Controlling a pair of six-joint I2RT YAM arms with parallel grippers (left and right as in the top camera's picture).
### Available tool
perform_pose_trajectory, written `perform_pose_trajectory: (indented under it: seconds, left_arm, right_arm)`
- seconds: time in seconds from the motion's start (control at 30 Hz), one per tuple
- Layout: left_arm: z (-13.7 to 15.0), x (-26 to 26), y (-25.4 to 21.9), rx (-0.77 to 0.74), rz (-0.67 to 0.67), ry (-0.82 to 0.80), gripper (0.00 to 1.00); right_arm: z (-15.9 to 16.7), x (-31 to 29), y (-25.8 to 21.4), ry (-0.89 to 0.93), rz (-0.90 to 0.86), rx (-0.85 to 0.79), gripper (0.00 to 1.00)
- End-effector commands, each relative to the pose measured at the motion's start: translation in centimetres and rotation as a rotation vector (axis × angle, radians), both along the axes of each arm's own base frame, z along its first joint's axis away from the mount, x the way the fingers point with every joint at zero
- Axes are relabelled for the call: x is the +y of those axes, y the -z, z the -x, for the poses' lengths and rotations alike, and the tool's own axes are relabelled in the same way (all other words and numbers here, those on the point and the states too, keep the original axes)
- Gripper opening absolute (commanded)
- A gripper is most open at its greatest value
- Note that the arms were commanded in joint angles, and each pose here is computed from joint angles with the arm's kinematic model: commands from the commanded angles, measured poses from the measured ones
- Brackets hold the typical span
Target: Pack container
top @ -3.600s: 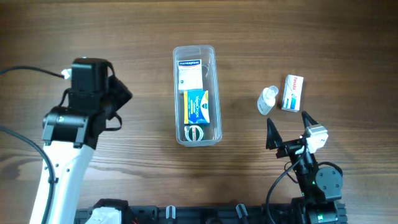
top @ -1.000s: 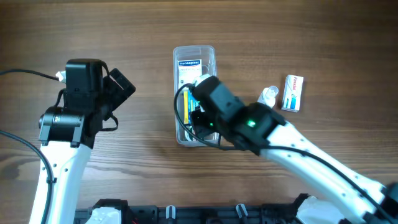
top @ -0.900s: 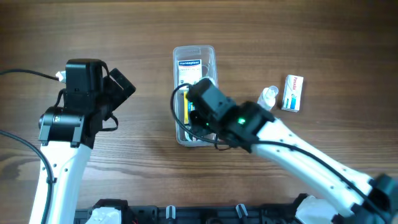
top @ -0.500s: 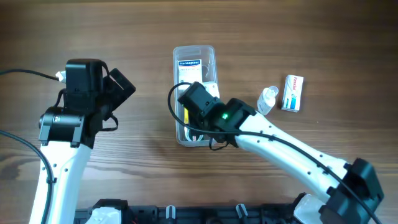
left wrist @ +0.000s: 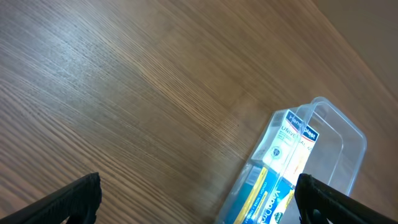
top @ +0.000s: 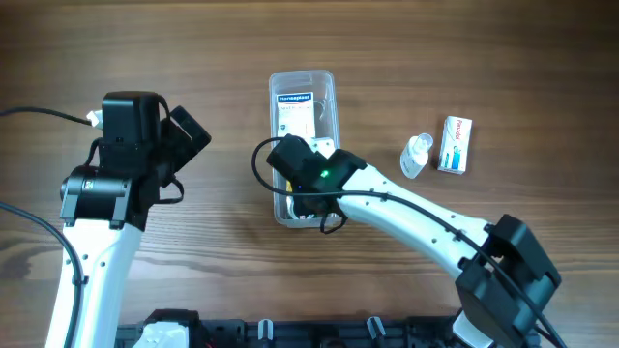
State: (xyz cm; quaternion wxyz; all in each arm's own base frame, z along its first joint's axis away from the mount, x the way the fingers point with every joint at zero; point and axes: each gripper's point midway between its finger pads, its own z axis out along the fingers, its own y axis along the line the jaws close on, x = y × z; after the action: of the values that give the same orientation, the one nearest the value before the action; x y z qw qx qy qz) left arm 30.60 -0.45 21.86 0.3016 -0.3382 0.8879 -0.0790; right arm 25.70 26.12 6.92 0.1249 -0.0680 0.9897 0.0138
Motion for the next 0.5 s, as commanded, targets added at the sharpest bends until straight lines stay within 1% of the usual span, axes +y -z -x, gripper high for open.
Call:
perform_pose_trajectory:
  seconds: [0.0,0.33,0.47]
  left_arm:
    - [-0.1,0.5,-1.0,-0.028,-0.022,-0.009,1.00]
    - [-0.1,0.5,-1.0,-0.028,-0.022,-0.009,1.00]
    - [-0.1,0.5,-1.0,-0.028,-0.022,-0.009,1.00]
  right_arm:
    - [-0.6,0.0,0.2,0.020,0.019,-0.019,0.04]
    - [-0.5,-0.5,2.7,0.024,0.076,0.027,0.04]
    - [-0.8,-0.6,3.0,0.013,0.082,0.028,0.04]
